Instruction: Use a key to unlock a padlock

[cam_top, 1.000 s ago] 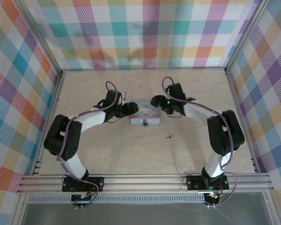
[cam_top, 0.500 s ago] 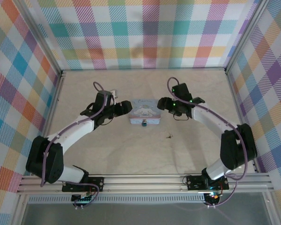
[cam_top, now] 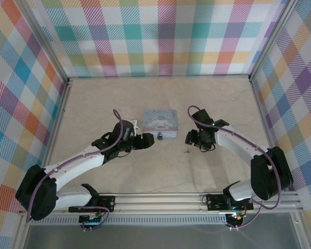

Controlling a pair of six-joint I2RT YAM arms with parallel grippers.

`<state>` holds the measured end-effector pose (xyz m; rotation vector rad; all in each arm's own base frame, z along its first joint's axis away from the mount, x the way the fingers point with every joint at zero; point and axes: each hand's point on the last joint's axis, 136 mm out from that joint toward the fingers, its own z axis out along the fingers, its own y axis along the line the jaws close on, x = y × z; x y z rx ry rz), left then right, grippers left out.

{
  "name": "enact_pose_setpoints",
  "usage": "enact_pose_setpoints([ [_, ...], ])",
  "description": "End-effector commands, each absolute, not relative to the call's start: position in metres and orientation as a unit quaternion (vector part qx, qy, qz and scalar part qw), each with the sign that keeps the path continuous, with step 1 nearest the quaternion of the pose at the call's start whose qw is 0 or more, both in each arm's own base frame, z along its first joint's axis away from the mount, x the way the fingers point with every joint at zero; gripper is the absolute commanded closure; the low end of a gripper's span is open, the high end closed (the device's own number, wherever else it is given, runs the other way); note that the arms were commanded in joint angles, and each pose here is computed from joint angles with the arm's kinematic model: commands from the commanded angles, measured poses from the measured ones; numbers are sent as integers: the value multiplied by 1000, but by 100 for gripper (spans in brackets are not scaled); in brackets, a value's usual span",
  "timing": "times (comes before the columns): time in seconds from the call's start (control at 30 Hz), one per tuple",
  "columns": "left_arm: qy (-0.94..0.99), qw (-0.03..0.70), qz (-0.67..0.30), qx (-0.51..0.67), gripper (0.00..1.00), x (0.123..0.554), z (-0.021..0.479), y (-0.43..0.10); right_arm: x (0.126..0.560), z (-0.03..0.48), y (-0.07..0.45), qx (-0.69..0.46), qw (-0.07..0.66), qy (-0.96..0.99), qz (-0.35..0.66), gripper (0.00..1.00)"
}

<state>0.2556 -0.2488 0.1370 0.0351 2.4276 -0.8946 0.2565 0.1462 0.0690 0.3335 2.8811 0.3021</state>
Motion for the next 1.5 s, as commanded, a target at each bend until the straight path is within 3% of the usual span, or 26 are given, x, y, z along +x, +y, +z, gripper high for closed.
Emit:
enact_pose_setpoints([
  [0.0,899,291,-328,10,27,253,139,-253,247,55,149,130,91,983,89,41],
  [0.57,904,268,-333,10,27,246,123,-263,251,14,162,161,50,983,78,58],
  [0.87,905,266,-332,5,27,247,119,-264,247,0,162,168,40,982,78,85],
  [1.0,906,264,-330,4,27,246,116,-262,249,6,162,167,58,980,89,92],
  [1.47,896,288,-338,6,27,253,141,-265,272,102,173,81,217,954,188,95],
])
